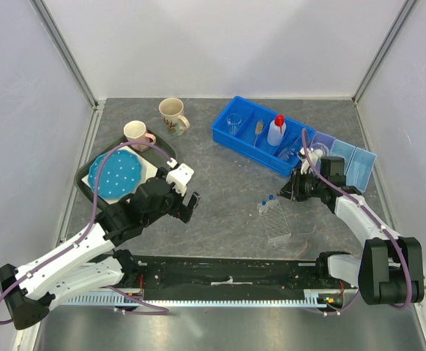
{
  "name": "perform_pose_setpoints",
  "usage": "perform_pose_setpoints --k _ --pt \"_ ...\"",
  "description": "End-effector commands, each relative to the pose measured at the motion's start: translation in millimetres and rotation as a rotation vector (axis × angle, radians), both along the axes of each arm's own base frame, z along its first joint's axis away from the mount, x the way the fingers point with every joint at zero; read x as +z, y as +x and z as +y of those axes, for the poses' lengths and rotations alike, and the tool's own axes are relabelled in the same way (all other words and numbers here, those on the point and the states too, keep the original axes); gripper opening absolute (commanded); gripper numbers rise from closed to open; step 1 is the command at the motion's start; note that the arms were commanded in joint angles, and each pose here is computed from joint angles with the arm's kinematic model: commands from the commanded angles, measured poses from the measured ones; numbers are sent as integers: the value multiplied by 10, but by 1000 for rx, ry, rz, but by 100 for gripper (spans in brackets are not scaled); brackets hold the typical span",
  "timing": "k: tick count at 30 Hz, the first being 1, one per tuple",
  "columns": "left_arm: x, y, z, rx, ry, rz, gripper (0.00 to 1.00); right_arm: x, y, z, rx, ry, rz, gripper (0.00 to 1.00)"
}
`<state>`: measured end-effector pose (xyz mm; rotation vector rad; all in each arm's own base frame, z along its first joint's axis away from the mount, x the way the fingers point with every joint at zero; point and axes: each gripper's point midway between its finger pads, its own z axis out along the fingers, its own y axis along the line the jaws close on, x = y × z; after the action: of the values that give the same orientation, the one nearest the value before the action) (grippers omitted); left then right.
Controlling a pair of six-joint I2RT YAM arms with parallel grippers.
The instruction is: Organize the chemistry lab equipment
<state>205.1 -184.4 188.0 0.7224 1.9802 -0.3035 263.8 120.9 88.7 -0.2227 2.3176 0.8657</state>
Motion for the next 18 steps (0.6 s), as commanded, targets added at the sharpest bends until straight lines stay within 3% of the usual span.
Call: perform_pose_setpoints --k 1,18 --pt "29 37 8 -4 14 -26 99 65 54 20 -5 -3 -53 28" --pt "6 45 6 -3 21 -21 99 96 -5 172 65 -14 -84 36"
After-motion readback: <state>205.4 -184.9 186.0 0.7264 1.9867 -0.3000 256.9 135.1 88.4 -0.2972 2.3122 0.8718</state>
